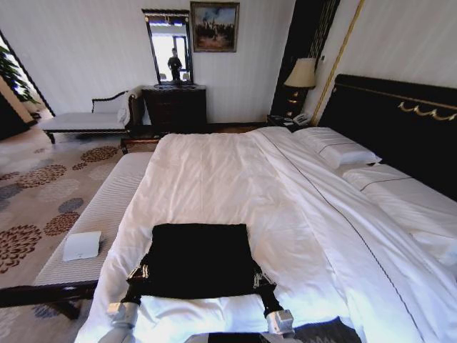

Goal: Fold the clothes on the bed.

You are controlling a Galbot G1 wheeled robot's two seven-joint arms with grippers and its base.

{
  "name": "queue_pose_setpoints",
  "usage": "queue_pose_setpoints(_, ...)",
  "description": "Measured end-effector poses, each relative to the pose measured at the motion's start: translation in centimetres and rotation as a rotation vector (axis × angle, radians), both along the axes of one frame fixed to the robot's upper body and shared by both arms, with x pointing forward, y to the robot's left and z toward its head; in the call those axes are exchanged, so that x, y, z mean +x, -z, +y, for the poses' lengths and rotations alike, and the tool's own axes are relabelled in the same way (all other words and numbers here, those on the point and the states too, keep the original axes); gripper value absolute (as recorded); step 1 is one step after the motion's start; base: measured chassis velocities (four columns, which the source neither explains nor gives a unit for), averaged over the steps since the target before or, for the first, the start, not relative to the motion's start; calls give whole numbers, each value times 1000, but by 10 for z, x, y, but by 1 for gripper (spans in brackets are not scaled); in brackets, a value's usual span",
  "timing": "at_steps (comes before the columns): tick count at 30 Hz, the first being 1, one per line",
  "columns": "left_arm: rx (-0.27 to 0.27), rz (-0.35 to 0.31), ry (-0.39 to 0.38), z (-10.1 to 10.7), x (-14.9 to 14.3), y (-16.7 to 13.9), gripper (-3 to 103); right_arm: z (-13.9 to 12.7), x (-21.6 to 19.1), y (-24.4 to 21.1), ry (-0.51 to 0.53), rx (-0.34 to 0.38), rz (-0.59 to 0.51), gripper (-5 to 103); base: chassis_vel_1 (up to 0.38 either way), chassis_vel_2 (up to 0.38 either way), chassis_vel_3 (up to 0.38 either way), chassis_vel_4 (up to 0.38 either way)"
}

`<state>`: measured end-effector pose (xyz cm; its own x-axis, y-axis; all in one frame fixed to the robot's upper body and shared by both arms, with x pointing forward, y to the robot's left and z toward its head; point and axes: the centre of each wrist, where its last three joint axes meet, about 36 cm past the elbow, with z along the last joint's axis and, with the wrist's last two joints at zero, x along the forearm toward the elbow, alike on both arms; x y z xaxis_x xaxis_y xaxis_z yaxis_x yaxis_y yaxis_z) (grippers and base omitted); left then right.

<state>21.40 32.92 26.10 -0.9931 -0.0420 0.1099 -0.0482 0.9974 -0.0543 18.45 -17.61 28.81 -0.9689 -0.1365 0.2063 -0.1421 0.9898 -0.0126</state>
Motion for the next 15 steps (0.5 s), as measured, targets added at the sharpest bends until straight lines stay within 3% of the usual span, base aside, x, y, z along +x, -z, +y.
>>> queue_pose_setpoints(15,4,-2,3,2,-2,1,2,1,-10,-4,5,-3,14,0,0,0,0,0)
